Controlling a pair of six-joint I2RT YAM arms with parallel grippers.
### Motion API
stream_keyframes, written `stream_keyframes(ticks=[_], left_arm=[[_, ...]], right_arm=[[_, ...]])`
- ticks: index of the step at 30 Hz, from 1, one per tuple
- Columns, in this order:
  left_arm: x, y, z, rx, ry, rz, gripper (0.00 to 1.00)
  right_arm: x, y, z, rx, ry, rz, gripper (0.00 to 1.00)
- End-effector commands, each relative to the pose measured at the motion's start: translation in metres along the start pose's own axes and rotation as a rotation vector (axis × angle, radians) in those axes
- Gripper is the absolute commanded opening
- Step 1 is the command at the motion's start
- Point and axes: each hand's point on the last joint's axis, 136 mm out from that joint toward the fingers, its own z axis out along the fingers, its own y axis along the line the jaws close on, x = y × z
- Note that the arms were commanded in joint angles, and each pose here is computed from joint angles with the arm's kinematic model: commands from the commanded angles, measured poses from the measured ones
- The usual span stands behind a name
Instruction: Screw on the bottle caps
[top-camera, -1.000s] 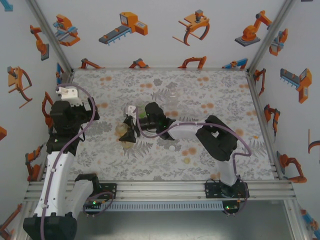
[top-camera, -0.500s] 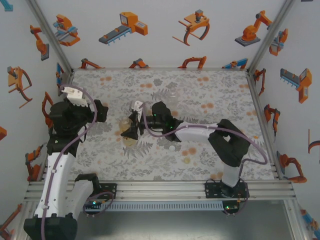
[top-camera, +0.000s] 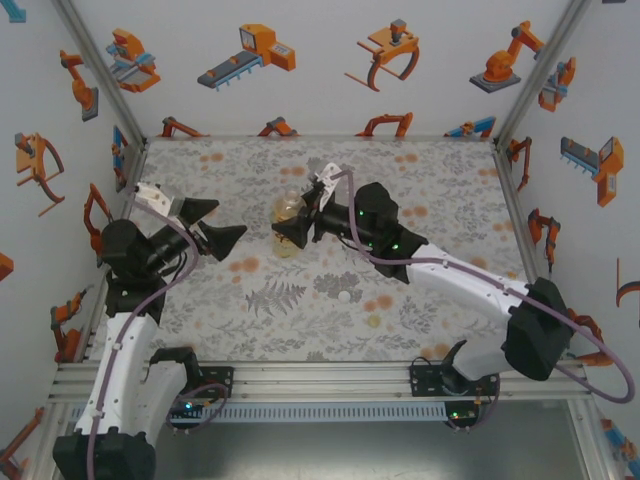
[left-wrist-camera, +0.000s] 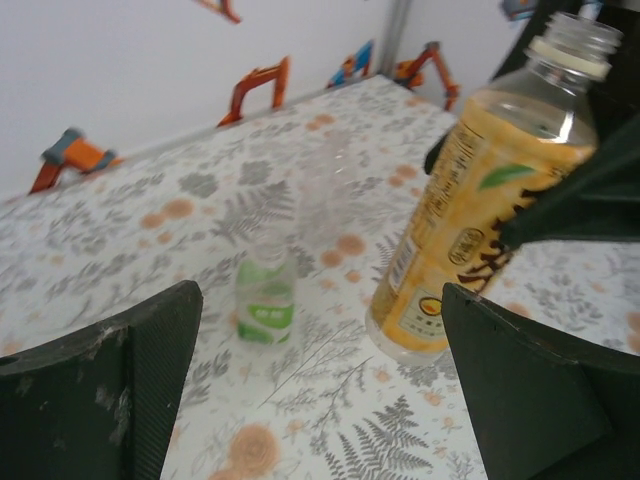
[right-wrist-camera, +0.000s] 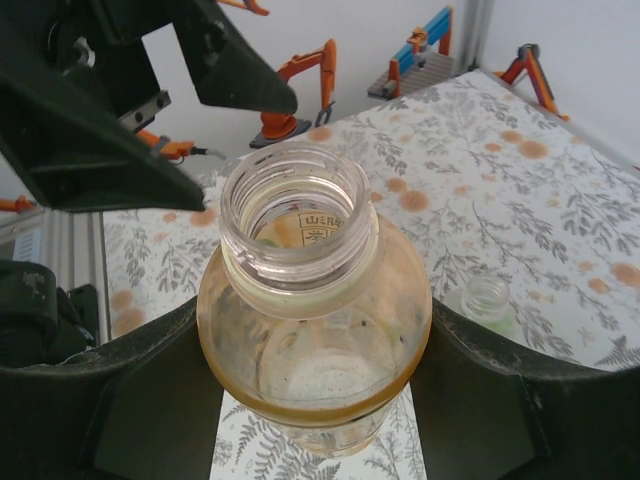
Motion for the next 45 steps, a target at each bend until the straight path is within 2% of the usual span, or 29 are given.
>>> stream_keyframes(ticks=[1,7,11,21,30,35,45], left_arm=[[-0.018,-0.039,-0.002,0.2,-0.067,0.071,0.97],[-0.006,-0.063,0.006,0.321,-0.012,0.062,0.97],[0.0,-0.074,0.009,0.365,0.019,0.066,0.97],[0.003,-0.068,0.012,0.323,0.02,0.064,0.97],[-0.001,-0.07,0.011,0.328,0.006,0.072,1.0],[0.0,-0.071,0.011,0.338,0.007,0.071,0.91],[0.001,-0.072,0.01,0.351,0.013,0.072,0.62]], right_arm=[[-0.015,-0.008,-0.007,0.067,-0.019,0.072,0.4],[-0.05,0.011,-0.001,-0.048,-0.092,0.123,0.39],[-0.061,0.012,0.009,-0.051,-0.1,0.166,0.38],[-0.088,0.051,0.032,-0.175,-0.139,0.258,0.35],[-0.079,0.08,0.046,-0.239,-0.102,0.238,0.34],[-0.075,0.082,0.047,-0.238,-0.091,0.241,0.33],[-0.075,0.082,0.044,-0.235,-0.099,0.224,0.33]])
